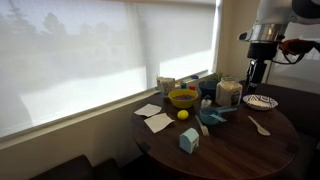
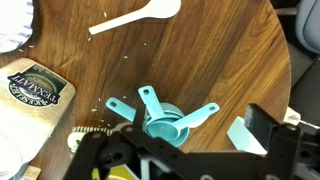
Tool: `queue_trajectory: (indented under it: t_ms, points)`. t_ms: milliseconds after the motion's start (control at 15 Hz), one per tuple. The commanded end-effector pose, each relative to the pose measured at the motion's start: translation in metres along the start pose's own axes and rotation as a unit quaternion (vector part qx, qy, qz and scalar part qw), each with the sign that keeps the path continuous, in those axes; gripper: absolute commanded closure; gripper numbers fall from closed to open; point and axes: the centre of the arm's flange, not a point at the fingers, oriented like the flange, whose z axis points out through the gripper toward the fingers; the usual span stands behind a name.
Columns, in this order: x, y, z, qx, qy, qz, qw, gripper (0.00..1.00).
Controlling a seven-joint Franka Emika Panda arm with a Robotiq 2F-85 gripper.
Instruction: Put the medium soup ladle in the large soup ladle and the small soup ladle in the medium soup ladle
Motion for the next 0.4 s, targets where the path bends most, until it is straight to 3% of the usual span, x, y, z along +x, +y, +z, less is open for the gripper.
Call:
queue_trajectory:
  t_ms: [0, 333]
  points:
    - [-0.0040, -0.0018, -0.0166, -0.012, -0.013, 0.024, 0.9996, 0.00]
    - [-0.0038, 0.0020, -0.0115, -0.009, -0.009, 0.024, 0.9996, 0.00]
